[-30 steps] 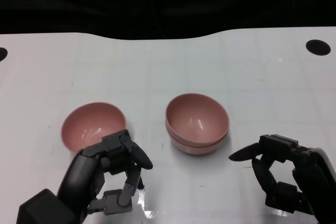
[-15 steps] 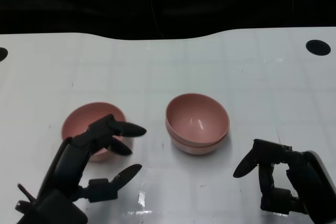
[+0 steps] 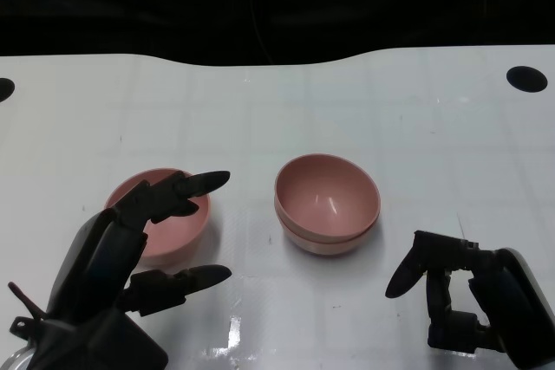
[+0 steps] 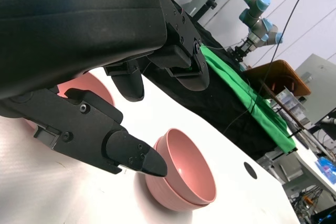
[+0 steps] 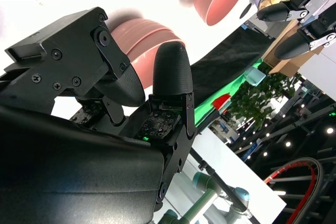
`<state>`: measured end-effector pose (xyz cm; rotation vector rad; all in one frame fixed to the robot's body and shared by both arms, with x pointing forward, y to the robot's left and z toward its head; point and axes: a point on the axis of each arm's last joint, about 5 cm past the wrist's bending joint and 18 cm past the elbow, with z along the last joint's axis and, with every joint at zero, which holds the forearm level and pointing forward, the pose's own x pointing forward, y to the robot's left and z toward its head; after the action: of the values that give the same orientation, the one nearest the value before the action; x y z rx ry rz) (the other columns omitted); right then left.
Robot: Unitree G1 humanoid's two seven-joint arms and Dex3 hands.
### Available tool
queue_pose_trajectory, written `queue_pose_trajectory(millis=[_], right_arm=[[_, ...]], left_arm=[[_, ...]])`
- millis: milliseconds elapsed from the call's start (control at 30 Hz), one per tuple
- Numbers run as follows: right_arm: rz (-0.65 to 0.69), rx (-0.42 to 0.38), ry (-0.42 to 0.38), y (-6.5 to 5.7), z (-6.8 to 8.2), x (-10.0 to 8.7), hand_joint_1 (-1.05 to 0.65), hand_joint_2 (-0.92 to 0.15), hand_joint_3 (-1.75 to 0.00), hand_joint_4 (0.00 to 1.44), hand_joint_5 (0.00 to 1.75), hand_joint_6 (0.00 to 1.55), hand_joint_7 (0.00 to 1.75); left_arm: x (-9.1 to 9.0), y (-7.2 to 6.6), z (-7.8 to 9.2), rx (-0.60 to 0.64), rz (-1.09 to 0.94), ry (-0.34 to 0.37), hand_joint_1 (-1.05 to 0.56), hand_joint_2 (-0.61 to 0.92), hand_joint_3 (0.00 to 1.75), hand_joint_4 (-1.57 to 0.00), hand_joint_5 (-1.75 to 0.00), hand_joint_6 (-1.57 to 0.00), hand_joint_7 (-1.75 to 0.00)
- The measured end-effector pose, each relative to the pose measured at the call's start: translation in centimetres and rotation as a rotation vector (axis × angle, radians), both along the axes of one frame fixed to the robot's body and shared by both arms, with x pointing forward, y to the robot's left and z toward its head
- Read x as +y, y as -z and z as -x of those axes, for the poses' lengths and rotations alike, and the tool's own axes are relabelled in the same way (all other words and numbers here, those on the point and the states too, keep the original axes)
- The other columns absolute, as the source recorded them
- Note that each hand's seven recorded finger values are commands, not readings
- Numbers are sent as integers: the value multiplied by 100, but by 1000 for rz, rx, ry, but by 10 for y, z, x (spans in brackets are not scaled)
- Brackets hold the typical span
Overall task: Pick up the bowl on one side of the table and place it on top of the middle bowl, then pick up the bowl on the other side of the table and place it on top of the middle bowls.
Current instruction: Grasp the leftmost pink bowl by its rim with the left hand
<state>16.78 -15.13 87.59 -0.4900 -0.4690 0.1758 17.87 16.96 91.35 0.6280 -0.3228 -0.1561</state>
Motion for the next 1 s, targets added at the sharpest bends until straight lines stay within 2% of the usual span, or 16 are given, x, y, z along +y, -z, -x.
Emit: queue_pose_trajectory(millis=[67, 133, 433, 633, 800, 1000], right_arm=[[0, 0, 0, 0, 0, 0, -7, -14, -163, 91, 175, 86, 135], [1, 1, 2, 0, 0, 0, -7, -15, -163, 91, 175, 86, 135], [3, 11, 9, 0, -1, 0, -7, -15, -164, 91, 175, 86, 135], [2, 22, 16, 0, -2, 1, -7, -15, -163, 91, 175, 86, 135], [2, 23, 15, 0, -2, 2, -8, -15, -163, 91, 175, 85, 136], [1, 25, 16, 0, -3, 2, -8, -15, -162, 90, 175, 86, 136]], left_arm=[[5, -7, 0, -15, -213, -46, -50, 90, 0, -26, -77, -49, -7], [7, -11, -1, -30, -339, -88, -50, 89, 0, -29, -74, -50, -5], [-1, -12, -7, -16, -634, -138, -56, 86, 0, -40, -61, -54, -2], [-7, -10, -10, 16, -684, -136, -55, 86, 0, -42, -57, -55, -1], [-11, -5, -23, 106, -770, -115, -53, 92, 3, -54, -36, -55, 0], [-16, -2, -36, 198, -863, -88, -53, 92, 5, -59, -29, -57, -1]])
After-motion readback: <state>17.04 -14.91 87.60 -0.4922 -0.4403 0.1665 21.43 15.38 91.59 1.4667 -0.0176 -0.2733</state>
